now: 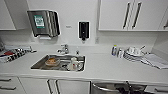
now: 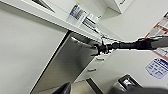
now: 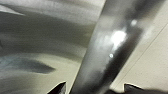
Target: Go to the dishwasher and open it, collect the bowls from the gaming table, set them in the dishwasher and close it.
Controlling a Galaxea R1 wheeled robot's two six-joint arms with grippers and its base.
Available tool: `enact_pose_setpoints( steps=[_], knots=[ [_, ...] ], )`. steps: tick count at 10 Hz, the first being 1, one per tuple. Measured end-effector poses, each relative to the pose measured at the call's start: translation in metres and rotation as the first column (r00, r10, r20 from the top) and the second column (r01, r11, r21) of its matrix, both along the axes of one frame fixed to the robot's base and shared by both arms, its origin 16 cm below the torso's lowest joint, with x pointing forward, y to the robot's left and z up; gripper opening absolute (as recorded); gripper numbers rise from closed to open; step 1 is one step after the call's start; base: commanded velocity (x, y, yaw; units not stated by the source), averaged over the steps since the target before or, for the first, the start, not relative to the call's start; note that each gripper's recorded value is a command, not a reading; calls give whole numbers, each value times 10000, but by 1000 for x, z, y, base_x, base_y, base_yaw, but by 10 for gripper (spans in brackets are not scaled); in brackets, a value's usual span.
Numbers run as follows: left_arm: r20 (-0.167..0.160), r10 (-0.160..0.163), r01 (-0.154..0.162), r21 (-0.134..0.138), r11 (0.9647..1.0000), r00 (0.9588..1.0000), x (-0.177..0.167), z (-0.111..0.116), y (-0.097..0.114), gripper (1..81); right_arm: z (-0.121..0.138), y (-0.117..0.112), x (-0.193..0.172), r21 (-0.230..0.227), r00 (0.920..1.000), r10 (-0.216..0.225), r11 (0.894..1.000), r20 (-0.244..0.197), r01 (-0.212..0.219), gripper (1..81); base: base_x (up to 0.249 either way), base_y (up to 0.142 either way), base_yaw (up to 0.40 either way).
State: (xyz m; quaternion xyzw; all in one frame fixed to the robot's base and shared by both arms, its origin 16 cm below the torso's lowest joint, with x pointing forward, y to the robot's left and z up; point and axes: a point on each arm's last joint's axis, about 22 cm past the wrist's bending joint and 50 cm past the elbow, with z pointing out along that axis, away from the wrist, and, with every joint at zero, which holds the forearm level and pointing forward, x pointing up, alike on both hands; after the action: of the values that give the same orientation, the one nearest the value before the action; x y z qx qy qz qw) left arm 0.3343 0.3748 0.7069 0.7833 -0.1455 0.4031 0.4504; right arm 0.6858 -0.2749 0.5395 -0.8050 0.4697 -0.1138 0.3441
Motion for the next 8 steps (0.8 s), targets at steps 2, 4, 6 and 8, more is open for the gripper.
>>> enact_pose_setpoints(
  steps=[2, 4, 6, 8],
  knots=[
    [2, -32, 32, -56, 10000, 10000, 1, -1, -3, 811, 1, -1, 7, 18, 9998, -135, 9999, 127, 135, 811, -79, 0, 0],
    [19, -98, 98, -26, 9999, 10000, -2, -1, -3, 811, -6, -3, -3, -24, 10000, -75, 10000, 11, 75, 811, -82, 0, 0],
    [15, -94, 94, -18, 10000, 10000, -1, -1, -3, 811, -13, -3, -11, -67, 9998, -29, 10000, -199, 27, 811, -82, 0, 0],
    [10, -94, 94, -18, 10000, 10000, -2, -2, -3, 811, -20, -2, -18, -141, 9991, 40, 9999, -430, -47, 811, -82, 0, 0]
  ],
)
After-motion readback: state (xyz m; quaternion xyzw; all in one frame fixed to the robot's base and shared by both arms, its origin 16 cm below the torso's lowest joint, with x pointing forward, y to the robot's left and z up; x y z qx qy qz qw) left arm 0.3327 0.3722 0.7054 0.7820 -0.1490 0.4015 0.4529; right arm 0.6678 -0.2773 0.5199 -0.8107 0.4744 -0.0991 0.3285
